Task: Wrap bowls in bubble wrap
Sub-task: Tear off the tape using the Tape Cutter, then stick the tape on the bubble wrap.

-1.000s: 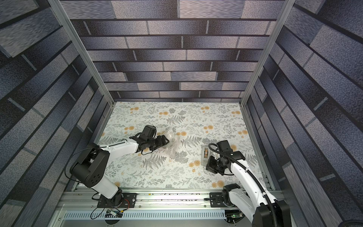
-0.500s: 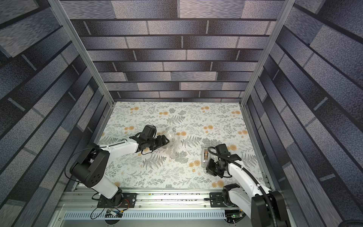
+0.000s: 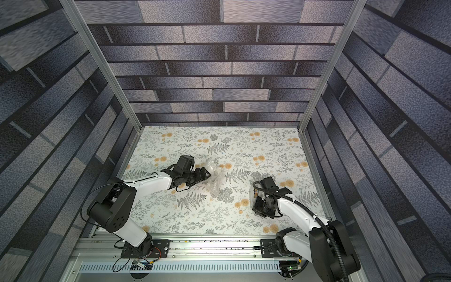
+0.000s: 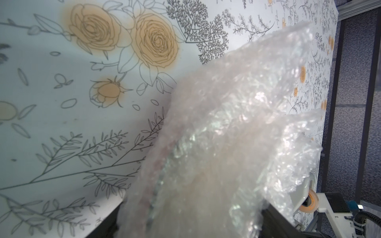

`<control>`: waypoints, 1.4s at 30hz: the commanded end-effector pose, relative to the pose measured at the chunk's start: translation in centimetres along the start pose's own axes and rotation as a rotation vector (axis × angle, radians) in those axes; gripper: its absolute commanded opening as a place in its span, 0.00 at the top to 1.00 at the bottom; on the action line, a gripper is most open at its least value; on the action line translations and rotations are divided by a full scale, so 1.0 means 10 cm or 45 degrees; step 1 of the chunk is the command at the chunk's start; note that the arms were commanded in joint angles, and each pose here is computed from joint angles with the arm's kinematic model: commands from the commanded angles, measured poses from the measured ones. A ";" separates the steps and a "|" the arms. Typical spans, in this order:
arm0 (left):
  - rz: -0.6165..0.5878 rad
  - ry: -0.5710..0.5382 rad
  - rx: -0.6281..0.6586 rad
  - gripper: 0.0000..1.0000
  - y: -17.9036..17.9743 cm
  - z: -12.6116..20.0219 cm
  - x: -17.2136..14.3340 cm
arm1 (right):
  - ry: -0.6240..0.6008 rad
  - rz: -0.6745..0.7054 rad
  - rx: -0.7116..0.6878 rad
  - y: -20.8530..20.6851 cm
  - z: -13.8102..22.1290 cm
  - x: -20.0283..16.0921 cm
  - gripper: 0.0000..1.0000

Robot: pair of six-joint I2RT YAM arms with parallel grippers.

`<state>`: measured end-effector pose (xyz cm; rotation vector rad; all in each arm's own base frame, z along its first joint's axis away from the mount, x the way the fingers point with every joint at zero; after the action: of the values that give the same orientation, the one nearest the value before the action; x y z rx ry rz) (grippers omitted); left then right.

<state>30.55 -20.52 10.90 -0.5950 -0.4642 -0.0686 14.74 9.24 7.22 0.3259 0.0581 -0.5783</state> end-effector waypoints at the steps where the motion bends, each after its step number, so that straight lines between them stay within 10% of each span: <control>1: -0.032 -0.013 -0.031 0.18 0.01 -0.01 0.02 | -0.024 -0.030 -0.141 -0.11 -0.03 0.00 1.00; 17: -0.038 -0.011 -0.045 0.18 0.00 -0.05 0.02 | -0.089 0.419 0.328 0.79 1.14 -0.08 1.00; 42: -0.066 -0.004 -0.012 0.18 -0.08 -0.04 0.03 | 0.396 0.626 0.391 1.73 0.71 0.14 1.00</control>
<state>30.51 -21.18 10.52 -0.6090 -0.4647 -0.0899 24.97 19.34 18.55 0.6881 0.1442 -0.0812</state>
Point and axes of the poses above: each gripper's point midway between its finger pads, its own z axis back along the fingers, its own y axis along the line the jaws close on, x = y × z, the point moved 6 cm from there along z, back along the fingers, and after that the axes turned 14 degrees about -z, right-handed, at the moved point
